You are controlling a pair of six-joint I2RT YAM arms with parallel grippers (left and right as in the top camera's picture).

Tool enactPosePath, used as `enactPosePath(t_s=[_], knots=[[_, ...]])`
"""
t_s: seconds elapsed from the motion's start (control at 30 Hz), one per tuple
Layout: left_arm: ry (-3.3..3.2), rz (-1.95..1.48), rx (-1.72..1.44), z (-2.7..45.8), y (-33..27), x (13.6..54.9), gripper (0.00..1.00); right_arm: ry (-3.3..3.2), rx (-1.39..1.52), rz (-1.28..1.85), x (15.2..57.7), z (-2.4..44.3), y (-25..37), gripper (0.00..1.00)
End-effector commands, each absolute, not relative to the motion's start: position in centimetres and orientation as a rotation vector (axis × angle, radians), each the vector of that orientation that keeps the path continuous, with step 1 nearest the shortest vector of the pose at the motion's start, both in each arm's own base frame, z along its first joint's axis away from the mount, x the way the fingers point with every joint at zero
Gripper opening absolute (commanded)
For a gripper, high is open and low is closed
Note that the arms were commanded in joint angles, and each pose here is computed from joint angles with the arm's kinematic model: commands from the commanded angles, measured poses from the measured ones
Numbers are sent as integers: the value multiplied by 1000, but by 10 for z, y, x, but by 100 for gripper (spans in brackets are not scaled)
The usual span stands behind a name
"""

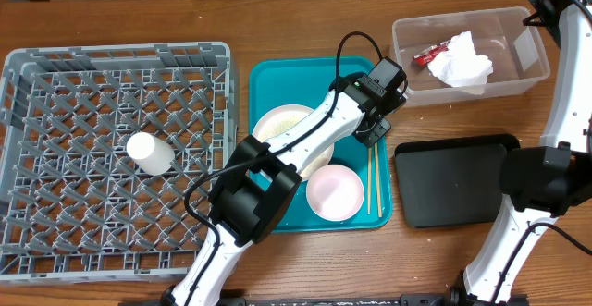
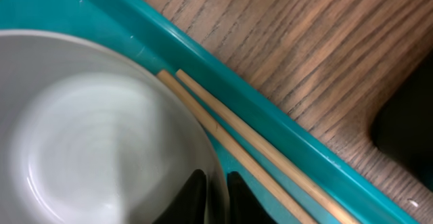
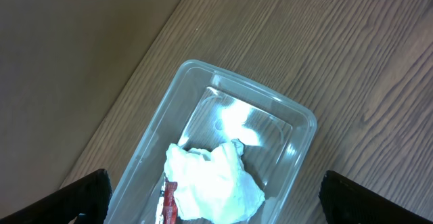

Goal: Sort waste into correct bins and load items into the dishwasher
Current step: 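Grasp the small grey bowl with the left gripper and lift it, then carry the grey bowl to the rack's back row and set it down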

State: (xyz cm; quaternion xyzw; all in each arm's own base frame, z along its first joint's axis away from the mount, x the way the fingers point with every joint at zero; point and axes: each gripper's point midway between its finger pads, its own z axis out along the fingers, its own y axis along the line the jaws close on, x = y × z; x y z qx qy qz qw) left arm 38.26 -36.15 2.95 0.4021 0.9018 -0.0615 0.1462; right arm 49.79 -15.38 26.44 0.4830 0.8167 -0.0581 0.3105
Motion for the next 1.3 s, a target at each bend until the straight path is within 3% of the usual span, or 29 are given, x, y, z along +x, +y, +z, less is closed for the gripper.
enactPosePath(t_s=[0.0,0.03,0.5,0.63,0.9,1.07,1.27], knots=[[2590,-193,1076,44,-366,395,8,2110,1271,-138,495,283,-154,100],[2588,-198,1064,49,-366,396,4,2110,1271,-138,495,283,-154,100],[2688,-469,667,151,-342,425,4,2110,1271,-138,495,283,-154,100],[2741,-693,396,187,-285,451,4,2110,1271,-138,495,283,-154,100],[2716,-1045,-219,206,-123,500,4,2110,1271,-138,495,283,-154,100],[2571,-1247,-243,228,-68,504,4,2110,1271,-138,495,283,-154,100],[2514,-1346,-296,238,-42,499,4,2110,1271,-138,495,283,-154,100]])
